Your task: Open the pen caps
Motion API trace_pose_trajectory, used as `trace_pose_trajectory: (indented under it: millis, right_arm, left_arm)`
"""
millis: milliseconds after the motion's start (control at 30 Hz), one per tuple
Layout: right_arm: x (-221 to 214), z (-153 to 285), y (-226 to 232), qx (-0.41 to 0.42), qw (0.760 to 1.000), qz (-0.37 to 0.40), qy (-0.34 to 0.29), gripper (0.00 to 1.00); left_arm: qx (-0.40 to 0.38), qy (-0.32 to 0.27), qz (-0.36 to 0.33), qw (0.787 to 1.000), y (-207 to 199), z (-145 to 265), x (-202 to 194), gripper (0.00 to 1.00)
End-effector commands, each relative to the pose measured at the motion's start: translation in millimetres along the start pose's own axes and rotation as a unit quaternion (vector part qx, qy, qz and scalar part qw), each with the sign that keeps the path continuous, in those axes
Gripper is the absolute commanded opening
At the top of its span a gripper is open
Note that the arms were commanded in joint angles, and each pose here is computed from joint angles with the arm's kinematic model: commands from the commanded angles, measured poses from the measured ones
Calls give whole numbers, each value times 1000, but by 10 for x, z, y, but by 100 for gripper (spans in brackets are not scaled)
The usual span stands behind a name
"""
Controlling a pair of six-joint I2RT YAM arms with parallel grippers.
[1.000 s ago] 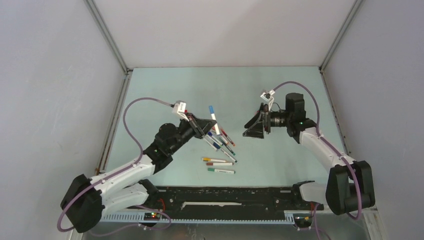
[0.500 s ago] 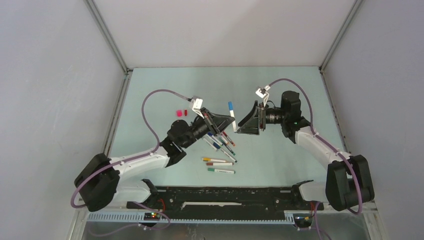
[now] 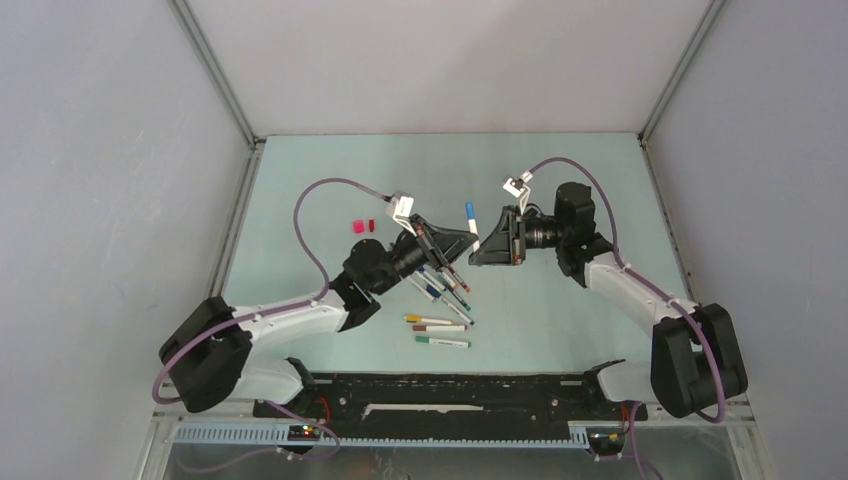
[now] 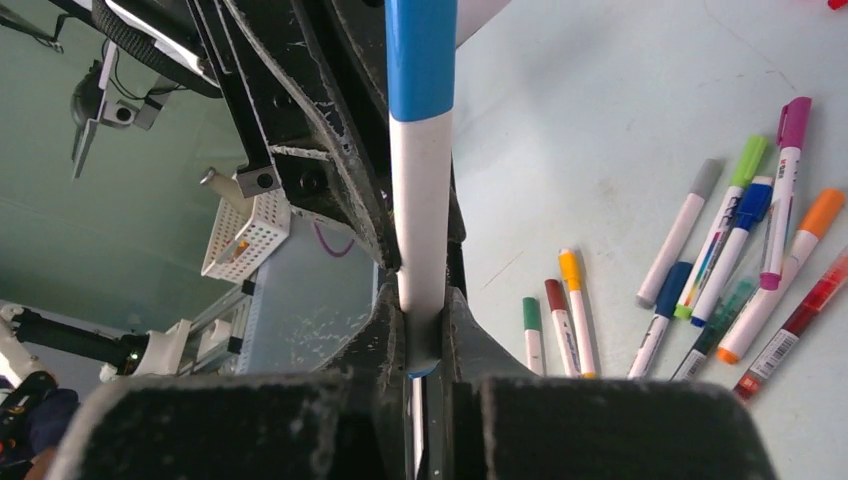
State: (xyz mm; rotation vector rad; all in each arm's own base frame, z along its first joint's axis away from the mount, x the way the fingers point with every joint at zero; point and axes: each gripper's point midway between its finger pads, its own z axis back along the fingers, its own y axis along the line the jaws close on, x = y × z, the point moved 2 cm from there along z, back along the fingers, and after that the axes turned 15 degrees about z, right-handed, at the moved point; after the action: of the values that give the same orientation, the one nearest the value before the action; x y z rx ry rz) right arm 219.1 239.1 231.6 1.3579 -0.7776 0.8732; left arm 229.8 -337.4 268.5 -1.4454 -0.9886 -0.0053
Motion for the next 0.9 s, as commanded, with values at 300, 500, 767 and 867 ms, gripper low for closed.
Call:
trace_pose_trajectory:
  millis: [300, 500, 767, 867]
  right_arm:
    - [-25, -25, 66, 35, 998, 46, 9, 0]
    - [-64, -72, 67, 36, 998, 48, 23, 0]
    - [-76, -84, 52, 33, 998, 43, 24, 0]
    - [-80, -87, 44, 32, 998, 40, 25, 0]
  left_arm:
    - [22, -58, -36, 997, -284, 128, 577, 88]
    - [46, -23, -12, 999, -235, -5, 609, 88]
    - [49, -4, -3, 999, -238, -124, 580, 74]
    - [48, 7, 4, 999, -209, -149, 528, 68]
